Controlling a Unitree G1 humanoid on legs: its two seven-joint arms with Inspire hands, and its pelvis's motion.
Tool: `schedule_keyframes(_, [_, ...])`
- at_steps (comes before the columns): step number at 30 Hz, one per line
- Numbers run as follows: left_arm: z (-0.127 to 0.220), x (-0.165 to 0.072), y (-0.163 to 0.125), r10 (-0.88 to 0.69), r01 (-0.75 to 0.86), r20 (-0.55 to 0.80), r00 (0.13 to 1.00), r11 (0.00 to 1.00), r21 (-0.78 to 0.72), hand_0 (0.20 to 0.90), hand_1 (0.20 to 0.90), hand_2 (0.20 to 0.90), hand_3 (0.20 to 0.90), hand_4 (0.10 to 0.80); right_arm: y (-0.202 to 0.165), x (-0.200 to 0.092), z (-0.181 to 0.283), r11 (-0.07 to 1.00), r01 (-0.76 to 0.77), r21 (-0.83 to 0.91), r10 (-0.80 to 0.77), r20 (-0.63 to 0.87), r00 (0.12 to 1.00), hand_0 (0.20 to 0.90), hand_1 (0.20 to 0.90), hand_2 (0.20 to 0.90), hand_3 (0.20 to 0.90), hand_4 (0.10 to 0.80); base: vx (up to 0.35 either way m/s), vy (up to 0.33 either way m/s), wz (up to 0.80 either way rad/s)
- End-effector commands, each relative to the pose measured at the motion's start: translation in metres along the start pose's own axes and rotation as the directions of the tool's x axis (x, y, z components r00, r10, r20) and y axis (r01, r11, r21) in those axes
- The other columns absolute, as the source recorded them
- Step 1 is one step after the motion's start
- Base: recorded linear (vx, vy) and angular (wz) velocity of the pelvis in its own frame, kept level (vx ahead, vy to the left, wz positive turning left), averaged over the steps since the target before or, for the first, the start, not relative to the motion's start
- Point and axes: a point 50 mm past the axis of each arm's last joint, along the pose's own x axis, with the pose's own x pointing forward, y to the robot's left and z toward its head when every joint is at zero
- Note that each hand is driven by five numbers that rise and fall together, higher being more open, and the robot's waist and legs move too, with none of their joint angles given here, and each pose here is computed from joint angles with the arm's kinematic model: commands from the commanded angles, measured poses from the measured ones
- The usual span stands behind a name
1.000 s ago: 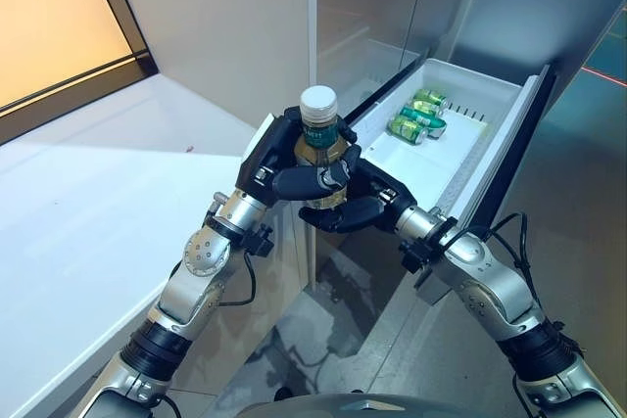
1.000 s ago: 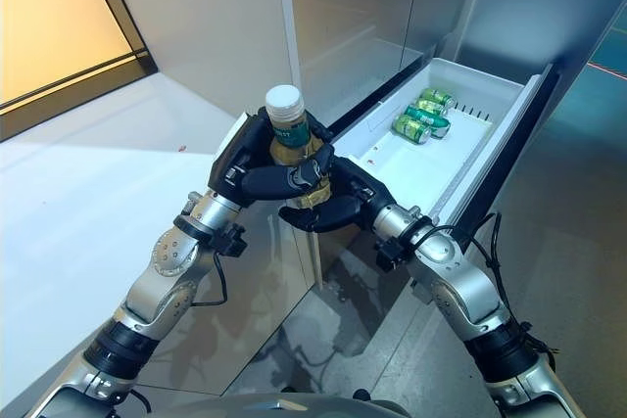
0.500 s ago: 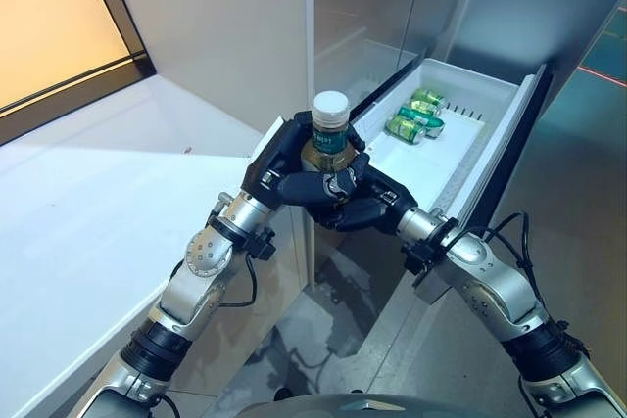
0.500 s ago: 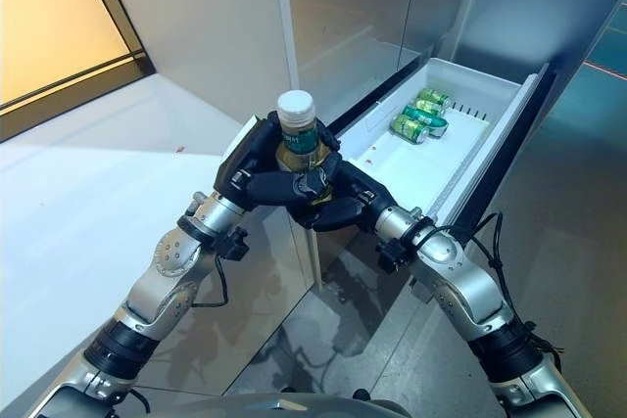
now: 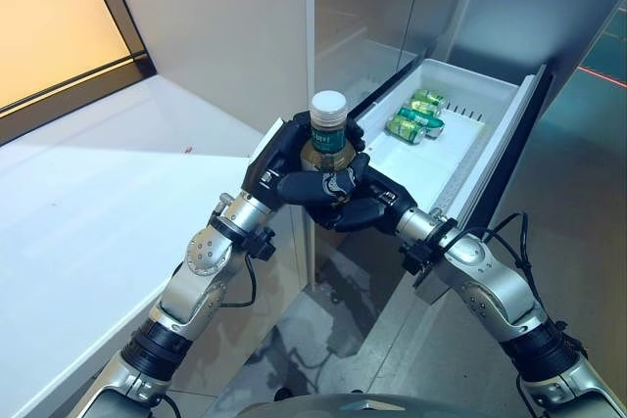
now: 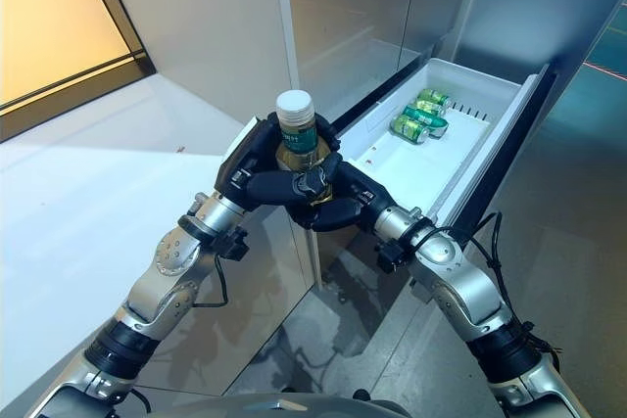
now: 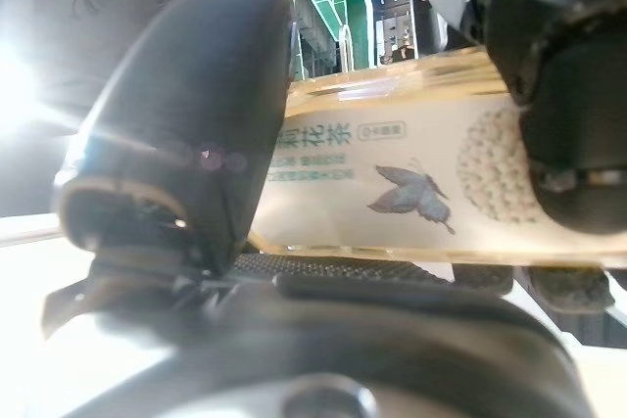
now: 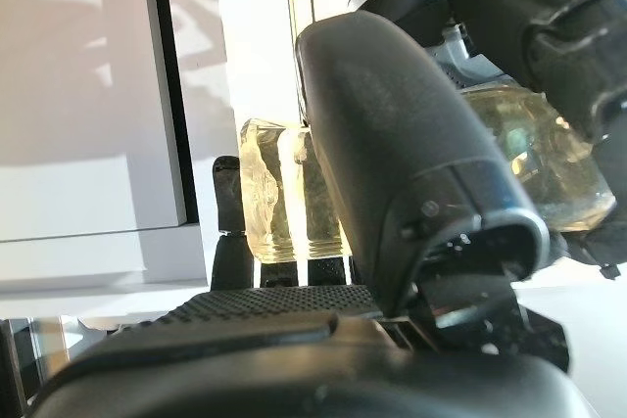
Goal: Put drinks into fridge and close the fridge
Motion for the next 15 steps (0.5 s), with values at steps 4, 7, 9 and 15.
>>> schedule_keyframes(4, [0.072, 0.022, -0.011, -0.11, 0.15, 0.455, 0.884, 0.987, -0.052, 0.9, 0.9, 0.9, 0.9, 0.8, -0.027, 0.001, 0.088, 0.908, 0.347, -0.236, -0.206, 0.467, 0.86, 0.3, 0.3, 0.3, 0.2, 0.1, 0.0, 0.0, 0.0])
schedule_keyframes(7, [0.077, 0.021, -0.015, -0.135, 0.177, 0.461, 0.877, 0.983, -0.048, 0.9, 0.9, 0.9, 0.9, 0.8, -0.038, -0.004, 0.094, 0.838, 0.464, -0.286, -0.284, 0.498, 0.819, 0.3, 0.3, 0.3, 0.2, 0.1, 0.0, 0.0, 0.0])
schedule_keyframes(9, [0.076, 0.022, -0.016, -0.147, 0.186, 0.44, 0.886, 0.981, -0.047, 0.9, 0.9, 0.9, 0.9, 0.8, -0.045, -0.008, 0.097, 0.784, 0.531, -0.32, -0.322, 0.521, 0.79, 0.3, 0.3, 0.3, 0.2, 0.1, 0.0, 0.0, 0.0])
schedule_keyframes(15, [0.057, 0.023, -0.015, -0.2, 0.21, 0.275, 0.94, 0.978, -0.007, 0.9, 0.9, 0.9, 0.9, 0.8, -0.068, -0.007, 0.1, 0.694, 0.638, -0.334, -0.415, 0.538, 0.734, 0.3, 0.3, 0.3, 0.2, 0.1, 0.0, 0.019, 0.03])
